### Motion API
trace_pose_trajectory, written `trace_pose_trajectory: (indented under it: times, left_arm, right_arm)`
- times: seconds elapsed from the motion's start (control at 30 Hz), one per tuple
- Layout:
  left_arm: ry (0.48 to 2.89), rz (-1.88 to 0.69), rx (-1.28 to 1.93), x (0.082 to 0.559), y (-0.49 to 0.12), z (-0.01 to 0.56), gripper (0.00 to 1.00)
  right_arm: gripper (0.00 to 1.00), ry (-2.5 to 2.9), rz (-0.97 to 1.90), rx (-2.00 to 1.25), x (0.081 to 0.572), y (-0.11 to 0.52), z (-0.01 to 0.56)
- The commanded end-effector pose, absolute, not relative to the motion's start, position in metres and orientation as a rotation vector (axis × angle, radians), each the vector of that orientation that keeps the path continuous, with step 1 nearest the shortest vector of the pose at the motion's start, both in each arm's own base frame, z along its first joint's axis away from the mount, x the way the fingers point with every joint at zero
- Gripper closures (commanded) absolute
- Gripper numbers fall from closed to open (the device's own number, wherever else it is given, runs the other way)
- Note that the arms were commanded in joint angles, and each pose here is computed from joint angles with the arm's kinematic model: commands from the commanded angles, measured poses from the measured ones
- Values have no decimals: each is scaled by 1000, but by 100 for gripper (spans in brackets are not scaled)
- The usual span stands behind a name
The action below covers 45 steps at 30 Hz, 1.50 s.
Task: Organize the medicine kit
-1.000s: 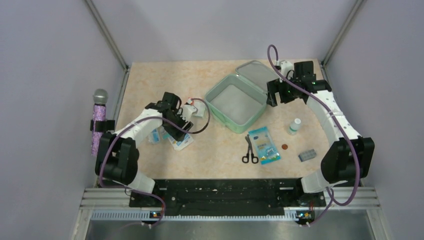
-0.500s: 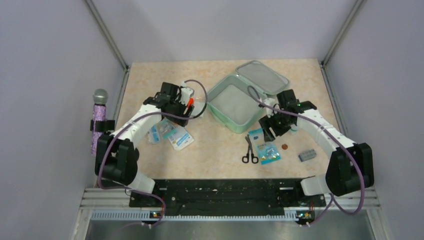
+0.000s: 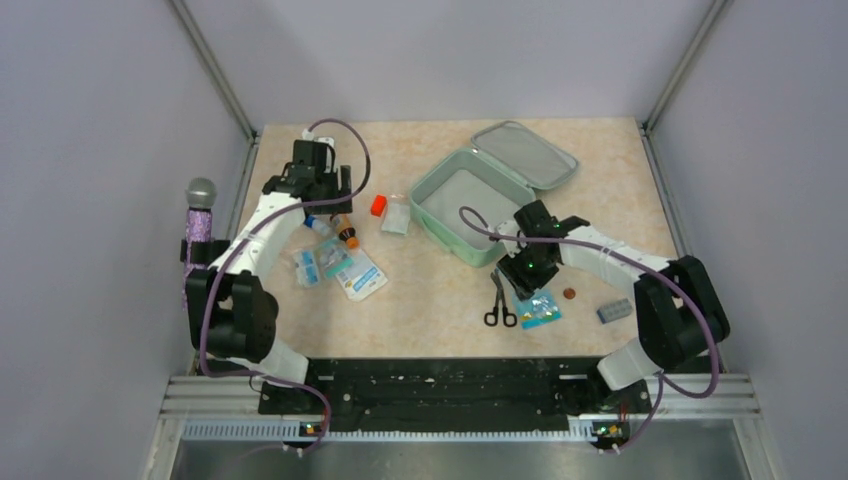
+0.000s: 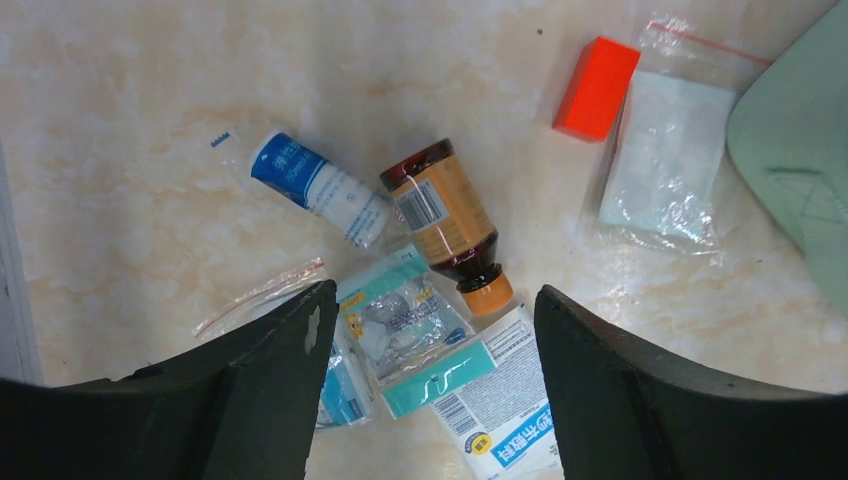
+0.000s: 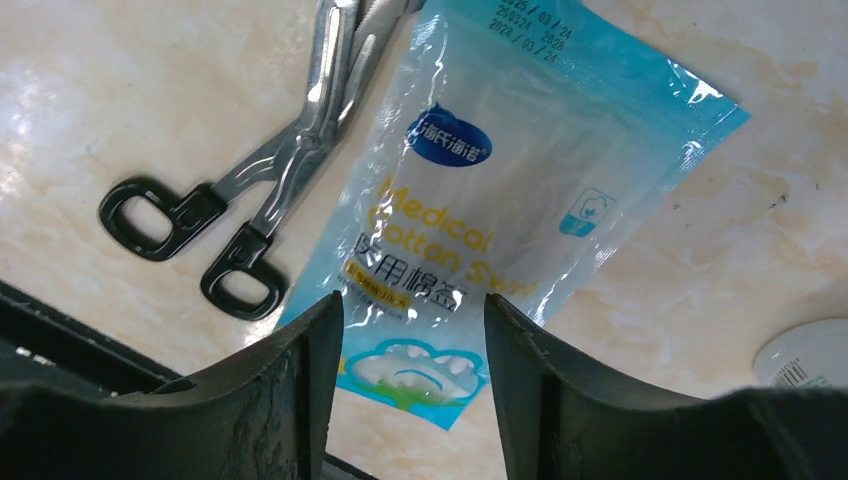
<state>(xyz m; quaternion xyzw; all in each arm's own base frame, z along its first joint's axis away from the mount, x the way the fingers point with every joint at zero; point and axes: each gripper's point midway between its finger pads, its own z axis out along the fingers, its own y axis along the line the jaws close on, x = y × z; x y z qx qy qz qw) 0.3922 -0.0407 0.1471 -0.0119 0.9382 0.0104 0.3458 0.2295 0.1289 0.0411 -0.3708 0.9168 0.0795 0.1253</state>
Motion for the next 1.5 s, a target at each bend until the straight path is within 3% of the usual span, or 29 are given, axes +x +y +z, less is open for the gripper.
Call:
trace_pose_trajectory:
  times: [0.0,0.07,0.23,0.3,0.6,0.8,1.17,1.47]
  left_arm:
    - [2304,-14,-96,414,-45,187,23]
    - [2274,-9,-103,416,-43,195,23]
    - [2246,8,-81,417,-39,195,23]
    - [2252,14,-78,417,-38,190,23]
    - [2309,-105,25,427,-62,172,26]
    - [2323,-119,10,431,-66,170,26]
    - [2339,-71,-33,420,-57,175,26]
    - [2298,-12,-28,421,-47,184,26]
  right_arm:
    - [47,2690,121,-1013,245,130,27]
    - [55,2727,85,-1012,245,127,17]
    - [93,2746,-15,-995,248,116,17]
    - [100,2722,-19,-1020,249,115,36]
    - [100,2436,168,-1247,224,123,164]
    - [100,2102,64,-873,317,150,229]
    - [100,2117,333,1,487,245,247]
    - [100,2274,513,120,506,294,189]
